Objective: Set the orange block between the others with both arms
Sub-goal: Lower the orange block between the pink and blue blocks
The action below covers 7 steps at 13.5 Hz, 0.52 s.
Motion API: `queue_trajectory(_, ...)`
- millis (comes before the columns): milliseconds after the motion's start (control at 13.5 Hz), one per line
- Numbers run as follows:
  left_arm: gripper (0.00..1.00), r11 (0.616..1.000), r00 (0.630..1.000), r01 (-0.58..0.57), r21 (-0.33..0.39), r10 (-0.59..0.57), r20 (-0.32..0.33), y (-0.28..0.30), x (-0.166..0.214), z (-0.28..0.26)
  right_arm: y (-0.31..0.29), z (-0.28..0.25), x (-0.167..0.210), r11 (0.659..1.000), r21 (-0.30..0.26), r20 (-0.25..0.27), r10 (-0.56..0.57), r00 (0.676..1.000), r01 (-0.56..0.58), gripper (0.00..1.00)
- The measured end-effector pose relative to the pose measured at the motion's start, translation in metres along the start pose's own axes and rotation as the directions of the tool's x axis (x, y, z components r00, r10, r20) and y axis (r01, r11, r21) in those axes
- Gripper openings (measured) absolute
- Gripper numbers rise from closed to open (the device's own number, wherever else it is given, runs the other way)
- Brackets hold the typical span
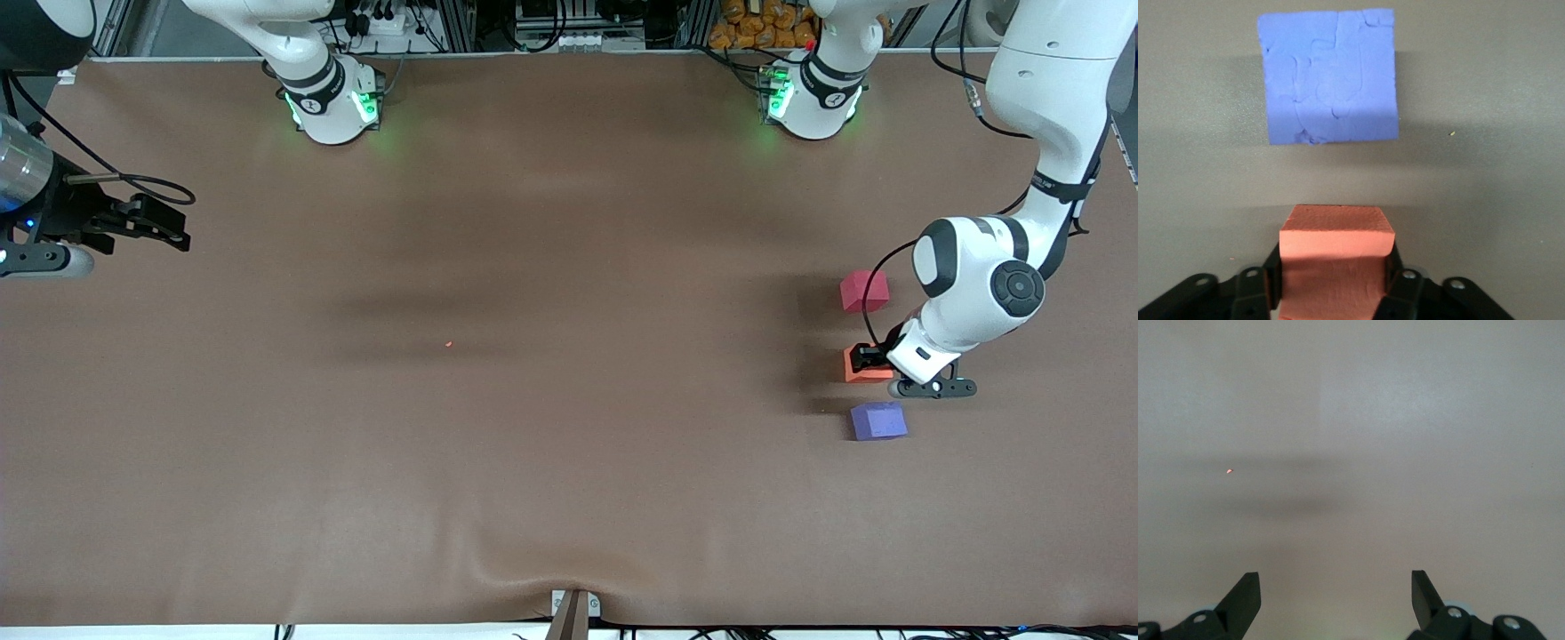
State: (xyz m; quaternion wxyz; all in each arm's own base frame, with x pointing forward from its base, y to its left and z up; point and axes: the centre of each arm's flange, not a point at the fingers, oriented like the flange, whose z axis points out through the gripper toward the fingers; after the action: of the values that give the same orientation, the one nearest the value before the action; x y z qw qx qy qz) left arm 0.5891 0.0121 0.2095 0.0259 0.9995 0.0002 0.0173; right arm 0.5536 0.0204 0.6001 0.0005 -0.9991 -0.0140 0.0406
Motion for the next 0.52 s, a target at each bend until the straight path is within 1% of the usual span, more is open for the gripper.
queue_trajectory(222,0.93,1.0,1.0,0.003,0.001,-0.003,-0.01,-0.001,0.002,-0.003,0.0,0.0,0.0,1.0,0.0,-0.001,0.0,1.0,0.0,1.0)
queue_trajectory(296,1.0,1.0,1.0,0.007,0.001,-0.007,-0.02,-0.001,0.005,-0.008,0.0,0.0,0.0,1.0,0.0,-0.002,0.0,1.0,0.0,1.0)
queue_trajectory(369,1.0,1.0,1.0,0.01,0.002,-0.009,-0.028,0.0,0.007,-0.015,0.0,0.0,0.0,1.0,0.0,-0.004,0.0,1.0,0.0,1.0)
queue_trajectory(517,1.0,1.0,1.0,0.002,0.006,-0.002,-0.022,0.007,0.011,-0.039,0.0,-0.001,0.001,1.0,0.0,-0.009,0.0,1.0,0.0,1.0)
